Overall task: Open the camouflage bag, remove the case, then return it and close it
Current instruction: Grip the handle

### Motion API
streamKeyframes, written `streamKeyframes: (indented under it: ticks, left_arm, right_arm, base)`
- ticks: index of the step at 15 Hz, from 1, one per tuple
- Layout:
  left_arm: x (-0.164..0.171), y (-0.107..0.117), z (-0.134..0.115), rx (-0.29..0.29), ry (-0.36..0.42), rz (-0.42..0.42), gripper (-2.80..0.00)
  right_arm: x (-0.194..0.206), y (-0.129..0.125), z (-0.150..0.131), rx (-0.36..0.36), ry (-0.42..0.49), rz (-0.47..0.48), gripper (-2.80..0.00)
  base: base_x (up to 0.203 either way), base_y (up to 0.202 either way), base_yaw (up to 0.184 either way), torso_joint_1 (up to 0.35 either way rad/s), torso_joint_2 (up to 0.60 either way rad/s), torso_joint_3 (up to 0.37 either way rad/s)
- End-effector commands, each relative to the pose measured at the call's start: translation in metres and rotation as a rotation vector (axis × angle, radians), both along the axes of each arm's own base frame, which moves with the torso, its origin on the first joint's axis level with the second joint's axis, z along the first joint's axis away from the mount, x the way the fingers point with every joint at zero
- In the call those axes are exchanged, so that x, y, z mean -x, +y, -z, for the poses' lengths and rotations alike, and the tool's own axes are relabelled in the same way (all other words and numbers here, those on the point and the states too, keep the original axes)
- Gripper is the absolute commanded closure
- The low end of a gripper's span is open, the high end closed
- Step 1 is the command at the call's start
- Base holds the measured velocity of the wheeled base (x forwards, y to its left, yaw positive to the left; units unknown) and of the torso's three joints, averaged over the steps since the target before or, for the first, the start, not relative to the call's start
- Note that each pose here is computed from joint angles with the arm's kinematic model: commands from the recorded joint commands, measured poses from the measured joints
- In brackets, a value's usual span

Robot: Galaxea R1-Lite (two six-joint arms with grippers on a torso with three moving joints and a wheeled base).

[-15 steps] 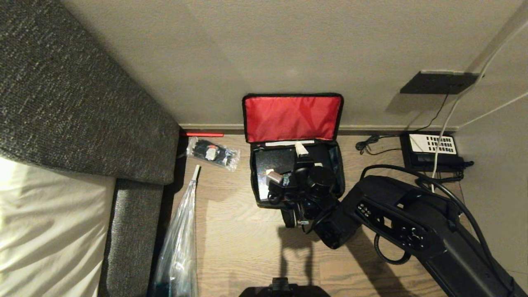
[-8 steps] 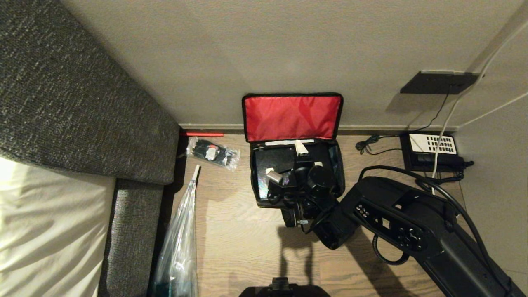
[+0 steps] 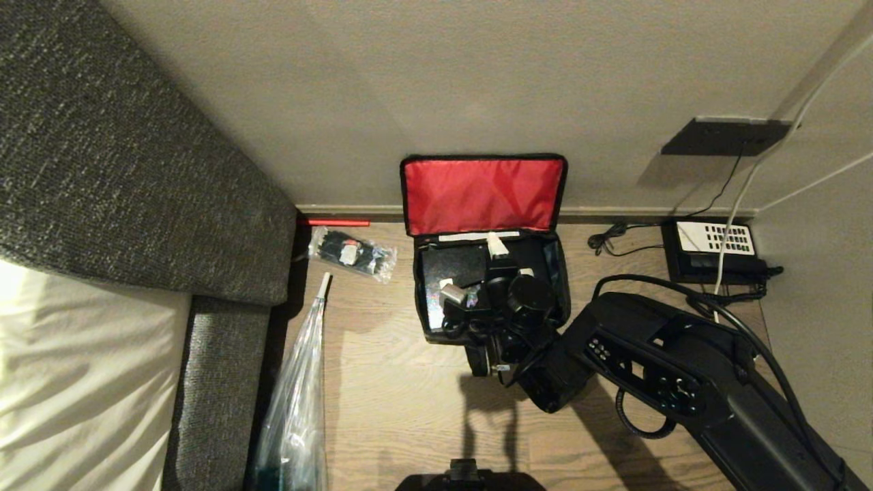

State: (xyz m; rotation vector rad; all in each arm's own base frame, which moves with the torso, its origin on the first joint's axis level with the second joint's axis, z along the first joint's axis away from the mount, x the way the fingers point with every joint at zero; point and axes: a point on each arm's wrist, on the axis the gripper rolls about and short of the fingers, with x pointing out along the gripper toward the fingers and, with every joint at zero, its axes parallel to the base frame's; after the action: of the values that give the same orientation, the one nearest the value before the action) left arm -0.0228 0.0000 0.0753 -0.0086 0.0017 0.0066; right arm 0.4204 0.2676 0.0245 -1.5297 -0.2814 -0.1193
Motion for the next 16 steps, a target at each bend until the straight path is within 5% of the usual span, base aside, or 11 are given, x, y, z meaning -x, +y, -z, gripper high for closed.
streamKeyframes:
  ticks: [1,6,7,16]
  left_arm:
    - [-0.0001,0.0,-0.0001,0.001,0.001,-0.001,0.0]
    - [0.0,0.0,0.0,0.001,0.0,-0.001,0.0]
    - [-0.0001,0.0,0.0,0.001,0.001,-0.001,0.0]
    - [-0.0001,0.0,-0.0001,0.001,0.001,-0.001,0.0]
  right_arm:
    - [0.0002,0.0,0.0012,0.007,-0.002,0.005,-2.8]
    - [0.0001,0.0,0.0029,0.012,0.001,0.005,-2.8]
    - [0.0001,0.0,0.0029,0.016,0.001,0.007,0.0]
    - [0.0019,0.0001,0.0,-0.004,0.003,0.024,0.0]
  base:
    - [0.0,0.0,0.0,0.0,0.0,0.0]
    - [0.0,0.0,0.0,0.0,0.0,0.0]
    - [0.0,0.0,0.0,0.0,0.0,0.0]
    - [0.0,0.0,0.0,0.0,0.0,0.0]
